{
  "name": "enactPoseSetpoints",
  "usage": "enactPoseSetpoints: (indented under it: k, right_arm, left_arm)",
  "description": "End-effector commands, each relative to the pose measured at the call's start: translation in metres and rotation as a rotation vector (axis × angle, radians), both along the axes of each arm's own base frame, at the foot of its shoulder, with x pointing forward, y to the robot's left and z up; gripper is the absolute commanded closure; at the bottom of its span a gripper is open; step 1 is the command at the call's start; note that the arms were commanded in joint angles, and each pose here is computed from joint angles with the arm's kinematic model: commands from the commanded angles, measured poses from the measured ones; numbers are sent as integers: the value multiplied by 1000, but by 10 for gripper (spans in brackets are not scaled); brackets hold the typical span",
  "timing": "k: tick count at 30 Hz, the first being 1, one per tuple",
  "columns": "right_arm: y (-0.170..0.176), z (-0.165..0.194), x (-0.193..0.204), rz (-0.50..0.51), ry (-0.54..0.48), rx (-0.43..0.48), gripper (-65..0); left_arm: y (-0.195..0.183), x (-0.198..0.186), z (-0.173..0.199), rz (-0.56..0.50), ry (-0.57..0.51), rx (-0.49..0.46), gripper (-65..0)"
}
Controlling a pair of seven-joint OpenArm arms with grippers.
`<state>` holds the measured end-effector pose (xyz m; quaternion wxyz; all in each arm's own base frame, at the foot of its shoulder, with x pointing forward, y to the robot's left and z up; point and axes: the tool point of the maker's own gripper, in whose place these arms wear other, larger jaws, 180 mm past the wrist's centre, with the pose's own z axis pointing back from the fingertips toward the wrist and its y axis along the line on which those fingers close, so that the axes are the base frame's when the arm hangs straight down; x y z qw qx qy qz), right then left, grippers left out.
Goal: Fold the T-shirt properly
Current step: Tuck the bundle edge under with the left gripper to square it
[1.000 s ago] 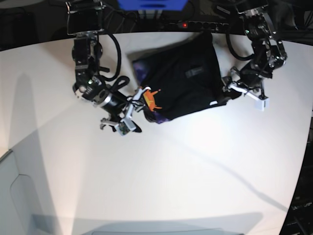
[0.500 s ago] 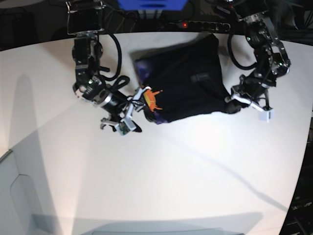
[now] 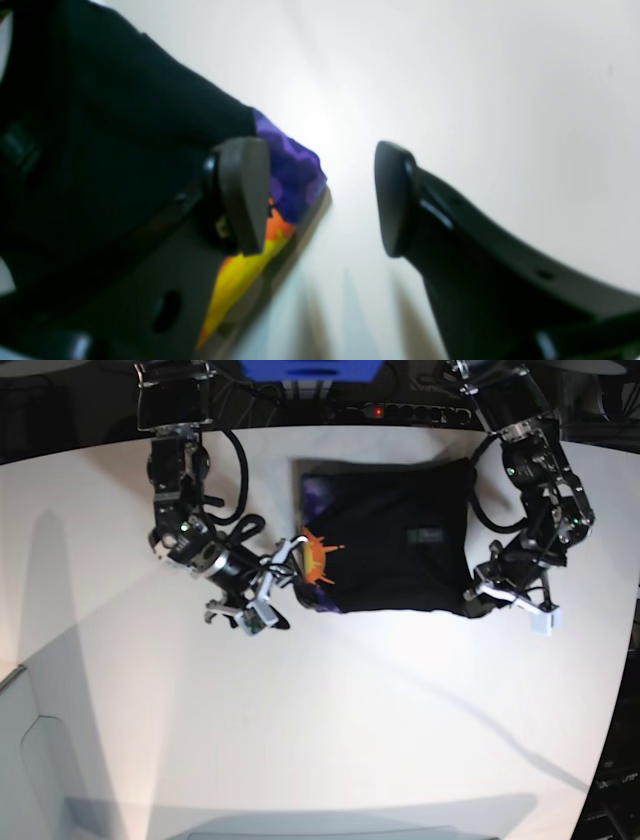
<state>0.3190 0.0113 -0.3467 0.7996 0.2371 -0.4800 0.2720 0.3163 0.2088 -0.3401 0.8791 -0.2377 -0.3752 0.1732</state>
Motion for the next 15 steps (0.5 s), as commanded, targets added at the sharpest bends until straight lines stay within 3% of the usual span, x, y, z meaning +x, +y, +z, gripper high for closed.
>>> enactPoseSetpoints:
  k: [1,4,6,9,12,15]
  right_arm:
    - [3,17,7,1,-50,37,-310]
    - [3,16,7,1,-48,36,-310]
    - [3,14,4,1,-41,37,-310]
    - [3,14,3,1,-40,37,-310]
    - [3,13,1,0,-37,37,-310]
    - [3,12,0,0,-34,37,-310]
  left_arm:
    - [9,10,11,7,-34,10,-5]
    - [14,18,0,21,-5,-16,-15]
    - [15,24,-2,27,2,-33,-63]
    - [13,28,1,21,-2,-46,-234]
    - [15,25,17,7,-51,-3,-441]
    - [15,11,26,-2,-76,44,-593]
